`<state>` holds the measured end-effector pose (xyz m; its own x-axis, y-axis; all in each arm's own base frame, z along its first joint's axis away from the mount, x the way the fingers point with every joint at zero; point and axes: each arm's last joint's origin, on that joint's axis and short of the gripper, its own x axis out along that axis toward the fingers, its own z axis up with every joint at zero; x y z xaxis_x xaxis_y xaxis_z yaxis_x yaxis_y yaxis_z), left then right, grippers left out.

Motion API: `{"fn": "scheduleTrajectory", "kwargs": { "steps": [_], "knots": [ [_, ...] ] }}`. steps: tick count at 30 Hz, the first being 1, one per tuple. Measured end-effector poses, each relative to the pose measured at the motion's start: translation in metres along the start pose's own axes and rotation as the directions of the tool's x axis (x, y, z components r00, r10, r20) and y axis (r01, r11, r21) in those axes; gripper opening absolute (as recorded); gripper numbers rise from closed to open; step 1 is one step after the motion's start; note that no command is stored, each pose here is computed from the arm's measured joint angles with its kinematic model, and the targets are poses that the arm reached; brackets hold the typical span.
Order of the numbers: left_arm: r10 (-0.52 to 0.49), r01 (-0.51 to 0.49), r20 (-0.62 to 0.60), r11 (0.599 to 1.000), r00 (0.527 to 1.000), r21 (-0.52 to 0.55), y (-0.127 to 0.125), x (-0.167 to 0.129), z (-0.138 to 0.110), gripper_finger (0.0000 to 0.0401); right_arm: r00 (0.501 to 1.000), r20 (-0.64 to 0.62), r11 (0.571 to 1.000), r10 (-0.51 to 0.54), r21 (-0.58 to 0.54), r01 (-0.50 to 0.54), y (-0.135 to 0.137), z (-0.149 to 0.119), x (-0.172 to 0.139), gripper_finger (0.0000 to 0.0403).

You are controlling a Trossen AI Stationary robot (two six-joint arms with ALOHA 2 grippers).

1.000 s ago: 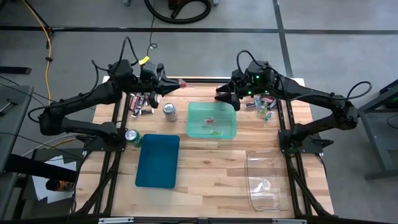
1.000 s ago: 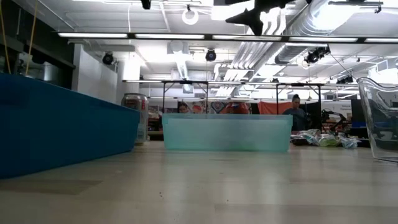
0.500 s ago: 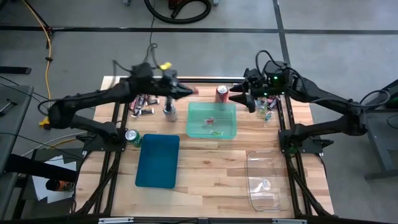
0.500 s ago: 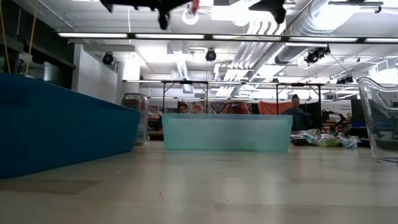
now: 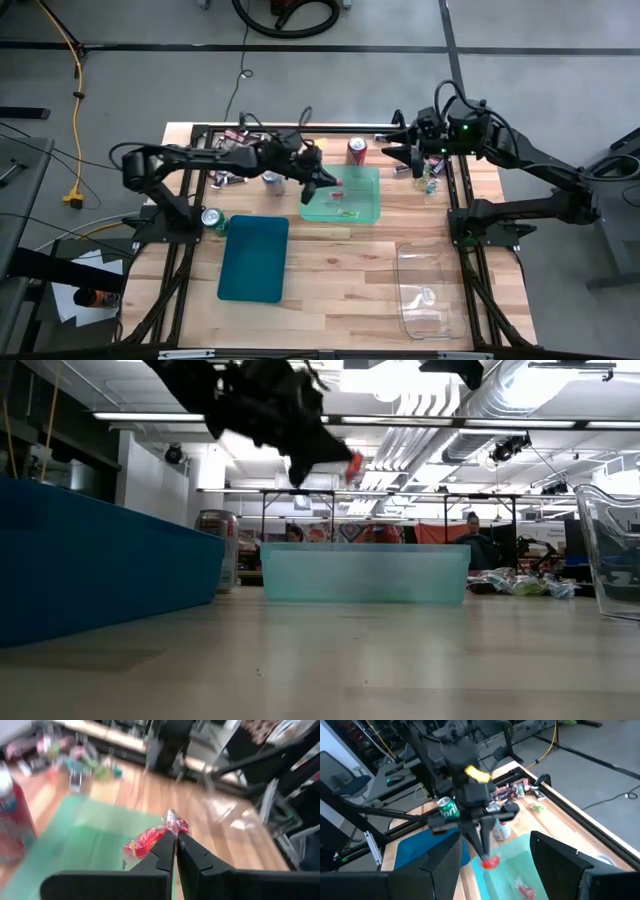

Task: Organize candy in baskets
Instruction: Put the red gummy into the green bin, then put the green gummy into the green bin

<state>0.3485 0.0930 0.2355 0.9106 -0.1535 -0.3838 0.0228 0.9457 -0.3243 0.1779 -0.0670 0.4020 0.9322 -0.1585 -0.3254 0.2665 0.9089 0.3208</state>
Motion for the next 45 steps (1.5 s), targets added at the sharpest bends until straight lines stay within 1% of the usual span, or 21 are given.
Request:
{"fn": "scheduleTrajectory", "kwargs": {
  "steps": [3, 6, 8, 12, 14, 16, 18, 20, 22, 25, 29, 31, 34, 38, 40, 41, 42, 43, 44, 45],
  "knots": [
    [0.007, -0.008, -0.054, 1.0, 0.999, -0.015, 0.008, 0.013, -0.014, 0.0023, 1.0, -0.027, 1.0, -0.007, 0.006, 0.008, -0.001, -0.003, 0.001, 0.0229],
    [0.032, -0.035, -0.078, 0.999, 0.996, -0.036, 0.013, 0.02, -0.021, 0.0051, 0.999, -0.052, 1.0, -0.014, 0.011, 0.014, -0.002, -0.005, 0.002, 0.0229],
    [0.058, -0.062, -0.079, 0.997, 0.995, -0.042, 0.014, 0.021, -0.022, 0.0073, 0.998, -0.06, 1.0, -0.016, 0.013, 0.017, -0.002, -0.006, 0.002, 0.0229],
    [0.062, -0.065, -0.071, 0.997, 0.996, -0.042, 0.013, 0.017, -0.019, 0.0123, 0.997, -0.072, 1.0, -0.019, 0.015, 0.02, -0.002, -0.007, 0.002, 0.0229],
    [0.062, -0.063, -0.048, 0.997, 0.997, -0.036, 0.011, 0.011, -0.013, 0.0145, 0.997, -0.072, 1.0, -0.019, 0.015, 0.02, -0.002, -0.007, 0.002, 0.0229],
    [0.055, -0.055, -0.001, 0.998, 0.998, -0.039, 0.008, -0.002, 0.0, 0.0163, 0.997, -0.072, 0.999, -0.019, 0.027, 0.021, -0.002, -0.007, 0.002, 0.0229],
    [0.056, -0.051, 0.101, 0.997, 0.993, -0.053, 0.003, -0.025, 0.021, 0.0176, 0.997, -0.072, 0.999, -0.019, 0.04, 0.022, -0.002, -0.007, 0.002, 0.0229],
    [0.062, -0.049, 0.214, 0.997, 0.975, -0.067, -0.003, -0.055, 0.042, 0.0182, 0.998, -0.066, 0.999, -0.018, 0.035, 0.02, -0.002, -0.006, 0.002, 0.0229],
    [0.067, -0.053, 0.314, 0.997, 0.947, -0.053, -0.012, -0.087, 0.06, 0.0183, 0.999, -0.047, 0.999, -0.025, 0.025, 0.026, -0.002, -0.005, 0.002, 0.0229],
    [0.053, -0.065, 0.447, 0.998, 0.893, 0.011, -0.032, -0.135, 0.08, 0.0184, 0.998, 0.004, 0.998, -0.058, 0.017, 0.058, -0.003, 0.0, 0.005, 0.0229],
    [0.03, -0.1, 0.571, 0.991, 0.821, 0.091, -0.06, -0.185, 0.09, 0.0184, 0.998, 0.031, 0.998, -0.056, -0.019, 0.056, -0.003, 0.003, 0.01, 0.0229],
    [0.021, -0.109, 0.604, 0.988, 0.797, 0.109, -0.071, -0.199, 0.091, 0.0184, 0.998, 0.02, 0.998, -0.058, -0.027, 0.058, -0.004, 0.003, 0.013, 0.0229],
    [0.02, -0.119, 0.634, 0.986, 0.773, 0.113, -0.08, -0.21, 0.091, 0.0184, 0.998, -0.001, 0.998, -0.064, -0.024, 0.063, -0.006, 0.001, 0.018, 0.0229],
    [0.027, -0.127, 0.644, 0.986, 0.764, 0.108, -0.083, -0.214, 0.091, 0.0184, 0.997, -0.029, 0.997, -0.078, -0.022, 0.078, -0.007, -0.001, 0.02, 0.0229],
    [0.03, -0.127, 0.642, 0.986, 0.766, 0.106, -0.083, -0.214, 0.09, 0.0184, 0.989, -0.042, 0.99, -0.141, -0.011, 0.141, -0.009, -0.004, 0.02, 0.0229],
    [0.031, -0.128, 0.64, 0.986, 0.767, 0.105, -0.083, -0.214, 0.09, 0.0184, 0.978, -0.061, 0.98, -0.199, 0.007, 0.2, -0.011, -0.007, 0.019, 0.0229],
    [0.032, -0.128, 0.64, 0.986, 0.768, 0.104, -0.083, -0.214, 0.09, 0.0184, 0.955, -0.094, 0.958, -0.28, 0.031, 0.284, -0.015, -0.011, 0.018, 0.0229],
    [0.032, -0.128, 0.64, 0.986, 0.768, 0.104, -0.083, -0.214, 0.09, 0.0184, 0.918, -0.142, 0.923, -0.369, 0.064, 0.381, -0.021, -0.017, 0.016, 0.0229],
    [0.032, -0.128, 0.64, 0.986, 0.768, 0.104, -0.083, -0.214, 0.09, 0.0184, 0.872, -0.202, 0.878, -0.446, 0.092, 0.47, -0.027, -0.023, 0.013, 0.0229],
    [0.032, -0.128, 0.64, 0.986, 0.768, 0.104, -0.083, -0.214, 0.09, 0.0184, 0.82, -0.274, 0.831, -0.502, 0.111, 0.545, -0.033, -0.03, 0.012, 0.0229]
  ]
}}
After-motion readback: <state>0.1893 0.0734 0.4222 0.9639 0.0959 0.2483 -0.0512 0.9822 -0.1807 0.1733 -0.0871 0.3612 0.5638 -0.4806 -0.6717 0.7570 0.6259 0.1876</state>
